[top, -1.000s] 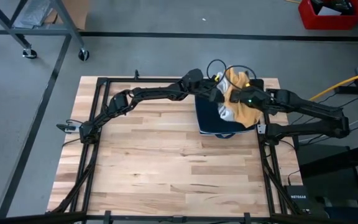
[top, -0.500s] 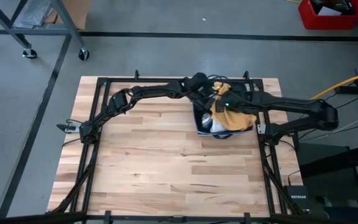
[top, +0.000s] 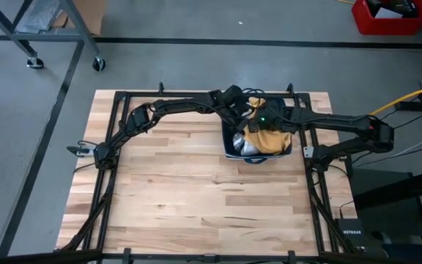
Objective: Fold towel
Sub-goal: Put the stacked folded towels into the blue laundry organizer
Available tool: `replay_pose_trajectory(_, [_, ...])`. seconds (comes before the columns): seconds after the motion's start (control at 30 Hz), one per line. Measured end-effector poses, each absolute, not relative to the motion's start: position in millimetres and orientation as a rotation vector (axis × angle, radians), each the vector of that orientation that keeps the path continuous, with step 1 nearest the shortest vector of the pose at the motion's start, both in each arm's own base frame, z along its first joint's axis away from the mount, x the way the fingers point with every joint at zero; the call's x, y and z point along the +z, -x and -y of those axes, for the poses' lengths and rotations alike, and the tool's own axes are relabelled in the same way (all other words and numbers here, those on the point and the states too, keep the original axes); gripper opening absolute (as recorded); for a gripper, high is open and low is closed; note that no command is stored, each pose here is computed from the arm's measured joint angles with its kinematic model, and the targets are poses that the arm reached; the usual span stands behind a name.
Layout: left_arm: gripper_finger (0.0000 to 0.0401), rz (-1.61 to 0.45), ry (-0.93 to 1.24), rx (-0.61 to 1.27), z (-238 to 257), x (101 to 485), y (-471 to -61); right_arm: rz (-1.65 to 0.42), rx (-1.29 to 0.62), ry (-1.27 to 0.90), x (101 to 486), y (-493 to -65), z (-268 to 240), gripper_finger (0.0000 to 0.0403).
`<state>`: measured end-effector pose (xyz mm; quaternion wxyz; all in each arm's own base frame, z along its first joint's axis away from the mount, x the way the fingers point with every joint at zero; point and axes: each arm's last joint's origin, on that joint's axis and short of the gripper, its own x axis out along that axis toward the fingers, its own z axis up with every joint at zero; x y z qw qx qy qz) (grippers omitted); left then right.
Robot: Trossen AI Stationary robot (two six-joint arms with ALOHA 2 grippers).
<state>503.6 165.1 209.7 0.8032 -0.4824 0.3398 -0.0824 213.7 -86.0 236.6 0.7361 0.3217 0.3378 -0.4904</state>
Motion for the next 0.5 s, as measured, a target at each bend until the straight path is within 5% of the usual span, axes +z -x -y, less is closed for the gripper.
replay_pose_trajectory(0.5, [0.0088, -0.687, 0.879, -0.177, -172.0, 208.9, -502.5, -0.766, -1.042, -0.701, 236.8, -211.9, 92.5, 0.0190])
